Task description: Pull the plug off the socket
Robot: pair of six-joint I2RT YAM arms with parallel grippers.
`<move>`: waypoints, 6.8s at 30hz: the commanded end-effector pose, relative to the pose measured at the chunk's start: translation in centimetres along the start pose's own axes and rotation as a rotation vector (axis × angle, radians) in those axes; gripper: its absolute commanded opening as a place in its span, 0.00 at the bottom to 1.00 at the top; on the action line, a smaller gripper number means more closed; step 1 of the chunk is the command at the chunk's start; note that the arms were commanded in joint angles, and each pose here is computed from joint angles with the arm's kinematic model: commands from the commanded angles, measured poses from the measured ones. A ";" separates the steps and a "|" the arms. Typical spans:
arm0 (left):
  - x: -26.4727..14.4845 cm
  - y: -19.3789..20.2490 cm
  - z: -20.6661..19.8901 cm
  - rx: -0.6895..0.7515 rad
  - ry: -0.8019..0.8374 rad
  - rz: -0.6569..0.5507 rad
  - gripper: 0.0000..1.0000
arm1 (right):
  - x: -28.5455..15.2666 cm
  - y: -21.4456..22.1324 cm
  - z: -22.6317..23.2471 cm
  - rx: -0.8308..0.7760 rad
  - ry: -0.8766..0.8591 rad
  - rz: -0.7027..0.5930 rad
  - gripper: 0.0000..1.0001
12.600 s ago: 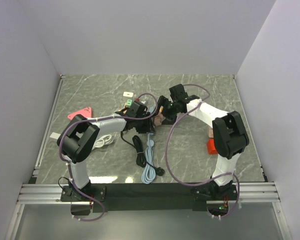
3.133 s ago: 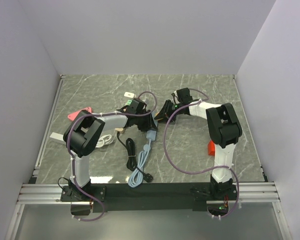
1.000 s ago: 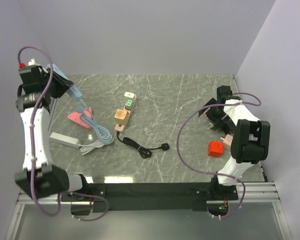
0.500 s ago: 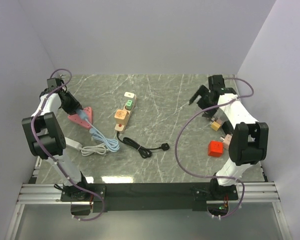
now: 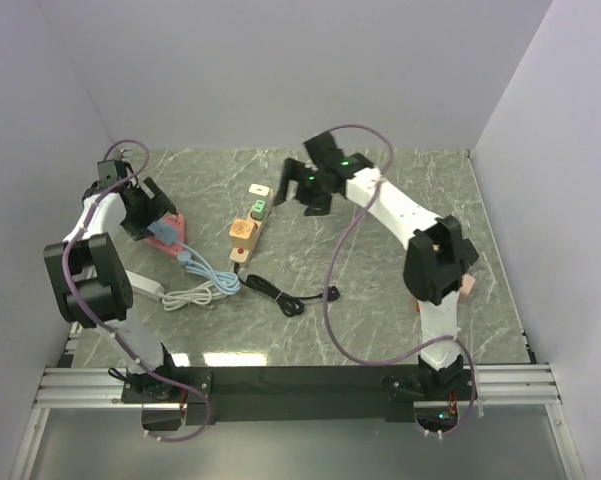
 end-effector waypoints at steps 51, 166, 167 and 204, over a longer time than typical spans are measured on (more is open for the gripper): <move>-1.9 20.7 -12.9 0.180 0.388 0.179 0.01 | 6.2 6.6 3.2 -0.455 0.195 0.091 0.96; 3.3 27.5 -14.0 0.391 0.392 0.382 0.00 | -5.7 -0.2 -10.6 0.118 -0.096 -0.130 0.93; 3.2 27.6 -14.1 0.389 0.396 0.387 0.00 | -4.9 -0.5 -9.5 0.092 -0.155 -0.130 0.92; 3.0 29.0 -14.4 0.332 0.462 0.469 0.00 | 8.7 6.7 -1.0 0.087 -0.493 0.161 0.21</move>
Point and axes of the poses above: each gripper's point midway between its finger pads, its own x axis out along the fingers, its own z axis along the line the jaws close on, y = z × x, the point moved 2 cm from there along -x, back along the fingers, and after that the axes turned 8 degrees about -x, right-handed, at the moved point
